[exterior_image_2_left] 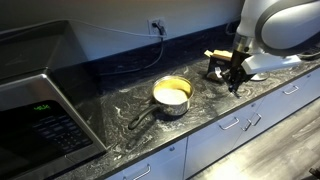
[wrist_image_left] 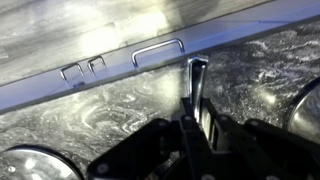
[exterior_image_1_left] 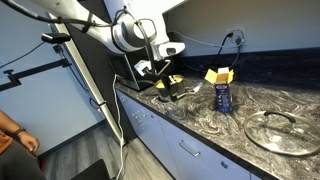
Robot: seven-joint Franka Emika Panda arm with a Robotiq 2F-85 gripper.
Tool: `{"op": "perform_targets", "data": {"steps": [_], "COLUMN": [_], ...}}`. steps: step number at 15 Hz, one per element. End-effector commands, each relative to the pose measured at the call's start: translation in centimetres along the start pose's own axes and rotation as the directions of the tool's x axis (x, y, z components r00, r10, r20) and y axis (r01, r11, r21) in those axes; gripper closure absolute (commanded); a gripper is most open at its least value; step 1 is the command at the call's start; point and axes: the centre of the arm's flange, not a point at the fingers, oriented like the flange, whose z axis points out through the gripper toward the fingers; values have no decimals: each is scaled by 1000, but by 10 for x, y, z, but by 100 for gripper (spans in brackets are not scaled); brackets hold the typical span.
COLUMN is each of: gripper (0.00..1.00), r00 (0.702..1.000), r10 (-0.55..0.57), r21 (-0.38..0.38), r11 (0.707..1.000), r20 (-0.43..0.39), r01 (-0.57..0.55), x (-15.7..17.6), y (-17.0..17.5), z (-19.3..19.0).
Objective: Use the silver fork to stir the contents in the silver pot on the left.
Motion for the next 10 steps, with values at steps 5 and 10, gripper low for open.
{"op": "perform_targets", "data": {"steps": [5,10], "gripper": [96,96], "r00": [974,976], "r10": [-62,-19], "r21": [39,35], "r11": [998,999], "r20": [217,217], "r01": [54,11], "x": [-72,-63], "y": [-2,-10], "z": [-72,-67]}}
